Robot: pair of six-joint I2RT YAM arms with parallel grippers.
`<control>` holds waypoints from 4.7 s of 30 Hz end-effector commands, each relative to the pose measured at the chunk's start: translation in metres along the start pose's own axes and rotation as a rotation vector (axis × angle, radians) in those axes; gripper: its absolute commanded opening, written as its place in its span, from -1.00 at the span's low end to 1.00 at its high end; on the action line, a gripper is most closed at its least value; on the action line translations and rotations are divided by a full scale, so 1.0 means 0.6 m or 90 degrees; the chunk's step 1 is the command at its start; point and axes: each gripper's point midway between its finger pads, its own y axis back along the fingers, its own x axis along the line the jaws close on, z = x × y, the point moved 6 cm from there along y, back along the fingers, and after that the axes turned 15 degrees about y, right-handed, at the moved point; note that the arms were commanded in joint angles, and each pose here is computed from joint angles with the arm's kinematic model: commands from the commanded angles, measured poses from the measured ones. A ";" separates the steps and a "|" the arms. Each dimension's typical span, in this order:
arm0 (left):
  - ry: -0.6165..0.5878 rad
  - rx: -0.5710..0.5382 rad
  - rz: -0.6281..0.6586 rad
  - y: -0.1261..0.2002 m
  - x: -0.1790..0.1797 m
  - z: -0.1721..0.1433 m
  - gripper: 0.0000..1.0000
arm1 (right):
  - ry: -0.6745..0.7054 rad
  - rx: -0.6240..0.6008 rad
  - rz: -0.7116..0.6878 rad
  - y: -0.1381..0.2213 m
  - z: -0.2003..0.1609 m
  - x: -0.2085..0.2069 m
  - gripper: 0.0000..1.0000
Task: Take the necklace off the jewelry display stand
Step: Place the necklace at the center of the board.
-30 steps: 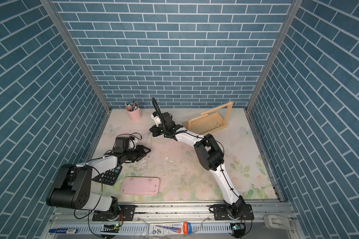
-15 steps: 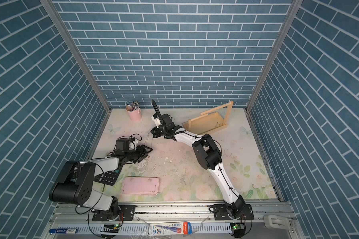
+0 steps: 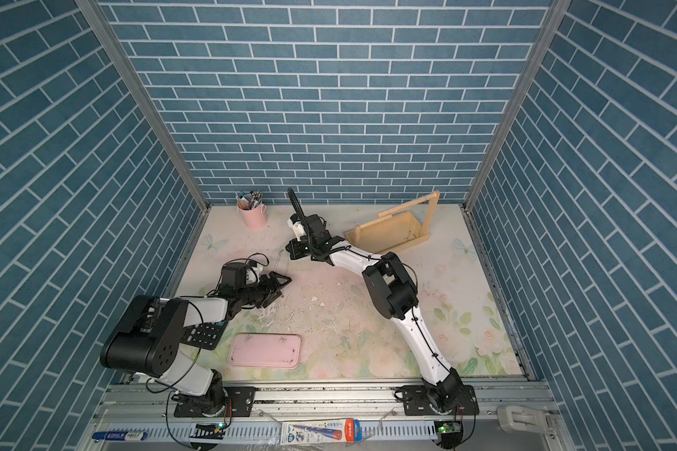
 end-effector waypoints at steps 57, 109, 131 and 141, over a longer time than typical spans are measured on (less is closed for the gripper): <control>-0.057 -0.012 -0.040 0.030 -0.070 0.001 0.99 | -0.025 0.027 -0.004 -0.043 -0.033 -0.056 -0.97; -0.044 -0.006 -0.032 0.025 -0.054 0.006 0.99 | -0.039 0.062 -0.001 -0.064 -0.061 -0.069 -0.43; -0.059 -0.009 -0.040 0.035 -0.069 0.005 0.99 | -0.029 0.049 -0.005 -0.045 -0.027 -0.071 -0.19; -0.103 -0.017 -0.041 0.064 -0.101 -0.001 0.99 | -0.015 0.023 -0.010 -0.011 0.017 -0.065 0.03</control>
